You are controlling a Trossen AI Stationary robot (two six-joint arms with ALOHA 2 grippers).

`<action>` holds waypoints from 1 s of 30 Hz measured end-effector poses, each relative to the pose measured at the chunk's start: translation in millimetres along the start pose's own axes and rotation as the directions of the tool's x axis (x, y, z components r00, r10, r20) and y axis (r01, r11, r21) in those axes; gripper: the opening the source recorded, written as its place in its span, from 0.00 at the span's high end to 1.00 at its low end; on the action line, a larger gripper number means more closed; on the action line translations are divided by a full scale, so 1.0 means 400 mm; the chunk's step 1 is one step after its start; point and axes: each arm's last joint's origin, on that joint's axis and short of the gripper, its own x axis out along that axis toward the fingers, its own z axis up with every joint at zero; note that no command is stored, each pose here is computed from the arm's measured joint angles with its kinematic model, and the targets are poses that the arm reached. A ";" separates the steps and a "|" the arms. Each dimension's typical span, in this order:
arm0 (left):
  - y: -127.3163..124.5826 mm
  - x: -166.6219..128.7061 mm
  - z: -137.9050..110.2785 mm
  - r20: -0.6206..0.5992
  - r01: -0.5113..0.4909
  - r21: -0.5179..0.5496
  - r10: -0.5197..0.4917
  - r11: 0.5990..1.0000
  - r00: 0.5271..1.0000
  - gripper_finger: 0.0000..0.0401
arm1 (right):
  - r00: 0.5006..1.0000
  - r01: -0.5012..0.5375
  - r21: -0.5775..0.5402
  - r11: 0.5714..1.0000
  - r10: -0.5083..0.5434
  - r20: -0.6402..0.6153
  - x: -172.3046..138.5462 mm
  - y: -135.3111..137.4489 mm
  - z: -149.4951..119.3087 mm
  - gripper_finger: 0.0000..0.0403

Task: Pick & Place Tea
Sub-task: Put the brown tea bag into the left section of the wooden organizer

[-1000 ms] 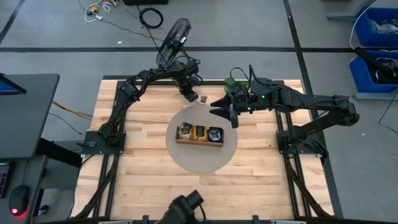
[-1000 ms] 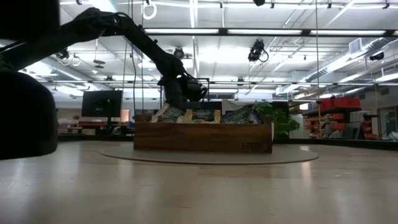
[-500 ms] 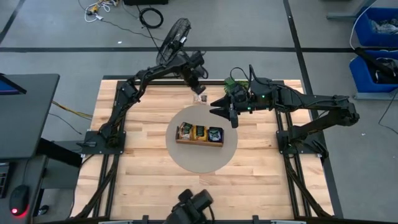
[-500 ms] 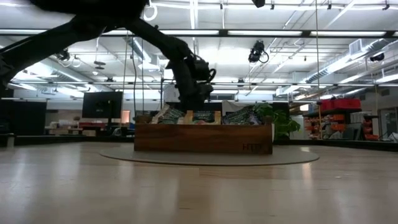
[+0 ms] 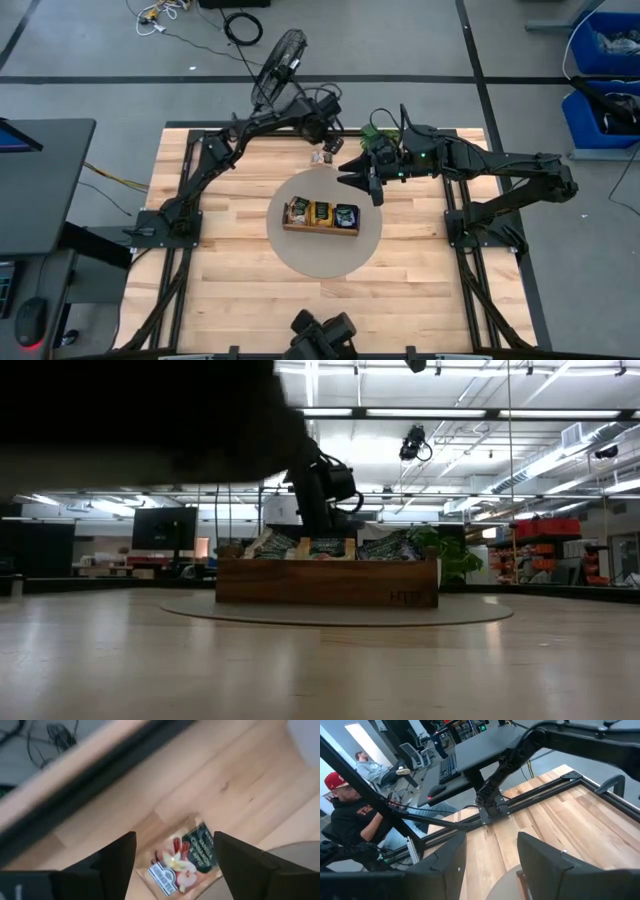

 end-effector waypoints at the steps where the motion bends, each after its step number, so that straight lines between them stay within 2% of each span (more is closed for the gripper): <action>1: 0.000 0.009 -0.004 -0.014 -0.003 -0.015 0.003 1.000 1.000 0.32 | 1.000 -0.002 0.000 1.000 0.002 -0.003 0.000 0.000 -0.001 0.55; 5: 0.000 0.039 -0.014 -0.054 0.014 -0.078 -0.018 0.997 0.998 0.31 | 1.000 -0.005 0.000 1.000 0.005 -0.011 0.000 0.000 -0.002 0.55; 11: -0.003 0.047 -0.012 -0.049 0.041 -0.192 -0.051 0.981 0.997 0.31 | 1.000 0.000 -0.003 1.000 0.000 -0.025 0.000 -0.002 -0.006 0.55; 20: 0.014 0.071 -0.011 -0.066 0.043 -0.376 -0.073 0.926 0.995 0.31 | 0.998 -0.022 -0.010 1.000 0.022 -0.064 0.000 -0.001 -0.013 0.55; 27: 0.029 0.083 -0.003 -0.053 0.056 -0.402 -0.084 0.914 0.995 0.32 | 0.994 -0.014 -0.015 1.000 0.013 -0.111 -0.001 -0.005 -0.024 0.55; 30: 0.008 0.093 -0.009 -0.043 0.031 -0.361 -0.049 0.932 0.998 0.34 | 0.993 -0.019 -0.021 1.000 0.016 -0.119 -0.001 -0.005 -0.025 0.55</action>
